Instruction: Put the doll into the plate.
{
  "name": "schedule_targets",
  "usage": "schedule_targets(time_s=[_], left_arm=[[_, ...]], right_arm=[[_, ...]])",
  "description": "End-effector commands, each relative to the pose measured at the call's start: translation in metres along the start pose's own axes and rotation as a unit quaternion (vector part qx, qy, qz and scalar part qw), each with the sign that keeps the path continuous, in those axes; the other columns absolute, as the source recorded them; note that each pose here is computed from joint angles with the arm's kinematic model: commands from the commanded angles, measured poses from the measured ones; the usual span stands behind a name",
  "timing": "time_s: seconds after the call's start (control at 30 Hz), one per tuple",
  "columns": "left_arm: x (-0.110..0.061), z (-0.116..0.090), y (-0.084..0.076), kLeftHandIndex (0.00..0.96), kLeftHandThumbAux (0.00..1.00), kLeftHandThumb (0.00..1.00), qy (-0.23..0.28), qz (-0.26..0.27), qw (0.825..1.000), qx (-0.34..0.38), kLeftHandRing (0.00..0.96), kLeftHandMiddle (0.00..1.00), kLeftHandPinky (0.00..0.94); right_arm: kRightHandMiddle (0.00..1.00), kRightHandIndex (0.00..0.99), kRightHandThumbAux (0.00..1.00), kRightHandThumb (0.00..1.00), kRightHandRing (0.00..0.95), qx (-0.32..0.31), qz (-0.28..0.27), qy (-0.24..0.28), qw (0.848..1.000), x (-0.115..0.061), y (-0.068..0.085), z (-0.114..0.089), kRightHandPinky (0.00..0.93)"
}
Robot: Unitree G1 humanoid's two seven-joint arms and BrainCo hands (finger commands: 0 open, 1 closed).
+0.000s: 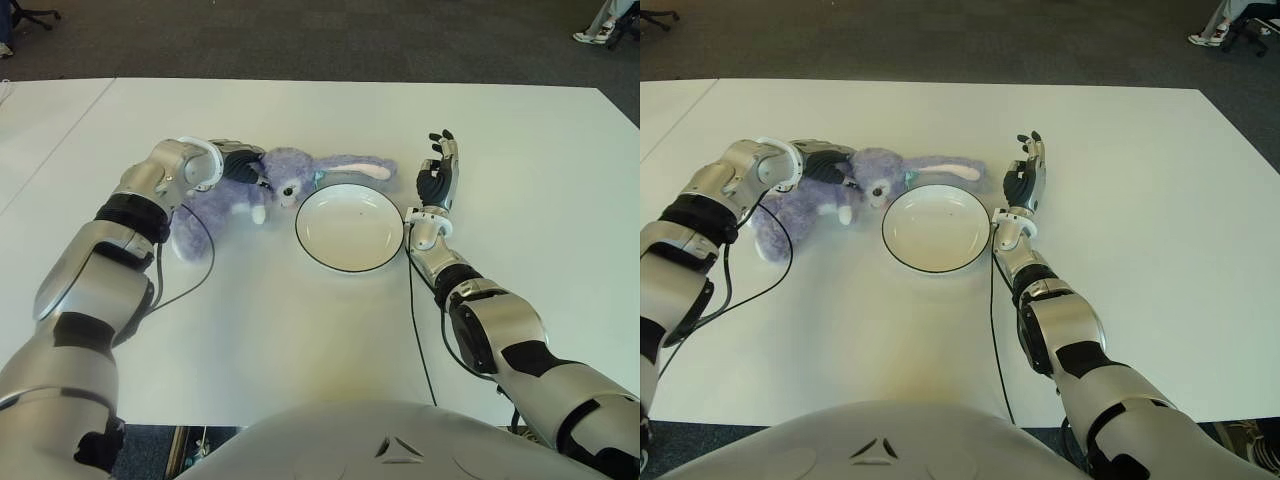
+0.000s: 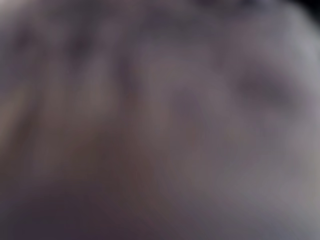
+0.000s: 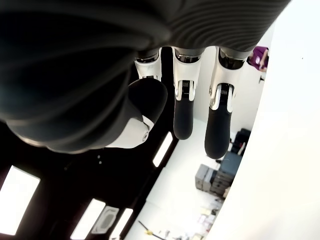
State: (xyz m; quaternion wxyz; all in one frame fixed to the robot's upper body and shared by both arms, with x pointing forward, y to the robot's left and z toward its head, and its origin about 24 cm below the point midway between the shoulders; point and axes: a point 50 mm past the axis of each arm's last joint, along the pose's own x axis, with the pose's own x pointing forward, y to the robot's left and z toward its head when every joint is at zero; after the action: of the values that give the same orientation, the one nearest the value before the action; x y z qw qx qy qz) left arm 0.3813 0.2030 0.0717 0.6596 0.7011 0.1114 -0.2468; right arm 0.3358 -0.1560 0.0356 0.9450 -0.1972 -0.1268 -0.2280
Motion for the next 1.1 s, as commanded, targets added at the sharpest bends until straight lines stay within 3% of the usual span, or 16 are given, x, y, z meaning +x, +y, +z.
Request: schedule_targets(time_s=[0.03, 0.17, 0.37, 0.43, 0.47, 0.53, 0.63, 0.67, 0.73, 0.83, 0.87, 0.9, 1.03, 1.1], left_arm=[[-0.001, 0.002, -0.104, 0.000, 0.299, 0.522, 0.045, -0.138, 0.989, 0.006, 0.279, 0.104, 0.540], [0.001, 0.007, -0.112, 0.011, 0.301, 0.511, 0.054, -0.126, 0.991, -0.014, 0.370, 0.180, 0.585], [0.000, 0.010, -0.122, 0.094, 0.304, 0.487, 0.075, -0.111, 0.990, -0.050, 0.363, 0.205, 0.483], [0.000, 0.009, -0.125, 0.171, 0.310, 0.488, 0.085, -0.104, 0.989, -0.064, 0.414, 0.302, 0.555], [0.000, 0.009, -0.126, 0.222, 0.314, 0.495, 0.088, -0.102, 0.989, -0.069, 0.494, 0.396, 0.620], [-0.001, 0.008, -0.127, 0.291, 0.326, 0.522, 0.098, -0.091, 0.987, -0.085, 0.551, 0.477, 0.629], [-0.002, 0.007, -0.129, 0.363, 0.346, 0.590, 0.113, -0.076, 0.984, -0.112, 0.545, 0.501, 0.589], [-0.002, 0.007, -0.130, 0.441, 0.375, 0.617, 0.118, -0.071, 0.983, -0.122, 0.582, 0.572, 0.607], [-0.004, 0.006, -0.135, 0.493, 0.401, 0.624, 0.128, -0.061, 0.980, -0.141, 0.618, 0.617, 0.647], [-0.005, 0.004, -0.138, 0.522, 0.423, 0.625, 0.137, -0.049, 0.978, -0.152, 0.638, 0.637, 0.672], [-0.006, 0.003, -0.139, 0.459, 0.616, 0.693, 0.140, -0.046, 0.977, -0.154, 0.655, 0.646, 0.660], [-0.007, 0.002, -0.141, 0.449, 0.648, 0.705, 0.144, -0.042, 0.976, -0.156, 0.657, 0.647, 0.658], [-0.008, 0.000, -0.143, 0.439, 0.686, 0.723, 0.154, -0.015, 0.975, -0.162, 0.667, 0.658, 0.624], [-0.008, 0.001, -0.141, 0.441, 0.690, 0.733, 0.157, -0.003, 0.973, -0.166, 0.693, 0.685, 0.675]], right_arm=[[0.120, 0.240, 0.741, 1.000, 0.220, -0.004, -0.003, 0.048, 0.999, -0.024, -0.011, -0.028, 0.420], [0.124, 0.243, 0.742, 1.000, 0.224, -0.003, -0.016, 0.043, 0.999, -0.022, -0.014, -0.027, 0.419], [0.129, 0.251, 0.743, 1.000, 0.218, -0.010, -0.025, 0.036, 0.999, -0.021, -0.017, -0.027, 0.418], [0.132, 0.254, 0.743, 1.000, 0.215, -0.010, -0.027, 0.034, 0.999, -0.021, -0.018, -0.027, 0.417], [0.134, 0.256, 0.743, 1.000, 0.213, -0.010, -0.028, 0.033, 0.999, -0.021, -0.018, -0.027, 0.418], [0.139, 0.259, 0.743, 1.000, 0.210, -0.009, -0.028, 0.032, 0.999, -0.021, -0.019, -0.027, 0.419], [0.142, 0.261, 0.743, 1.000, 0.209, -0.009, -0.032, 0.031, 0.999, -0.022, -0.020, -0.028, 0.419], [0.146, 0.259, 0.743, 1.000, 0.205, -0.009, -0.033, 0.031, 0.999, -0.022, -0.020, -0.028, 0.419], [0.148, 0.258, 0.743, 1.000, 0.204, -0.006, -0.037, 0.031, 0.999, -0.022, -0.021, -0.028, 0.419], [0.150, 0.257, 0.743, 1.000, 0.204, -0.003, -0.041, 0.032, 0.999, -0.021, -0.022, -0.028, 0.418], [0.155, 0.256, 0.743, 1.000, 0.200, -0.002, -0.043, 0.032, 0.999, -0.021, -0.022, -0.028, 0.417], [0.156, 0.255, 0.743, 1.000, 0.199, 0.000, -0.044, 0.033, 0.998, -0.021, -0.022, -0.028, 0.417], [0.165, 0.254, 0.743, 1.000, 0.190, 0.004, -0.043, 0.038, 0.998, -0.021, -0.022, -0.028, 0.419], [0.167, 0.252, 0.743, 1.000, 0.189, 0.005, -0.043, 0.039, 0.998, -0.022, -0.022, -0.028, 0.417]])
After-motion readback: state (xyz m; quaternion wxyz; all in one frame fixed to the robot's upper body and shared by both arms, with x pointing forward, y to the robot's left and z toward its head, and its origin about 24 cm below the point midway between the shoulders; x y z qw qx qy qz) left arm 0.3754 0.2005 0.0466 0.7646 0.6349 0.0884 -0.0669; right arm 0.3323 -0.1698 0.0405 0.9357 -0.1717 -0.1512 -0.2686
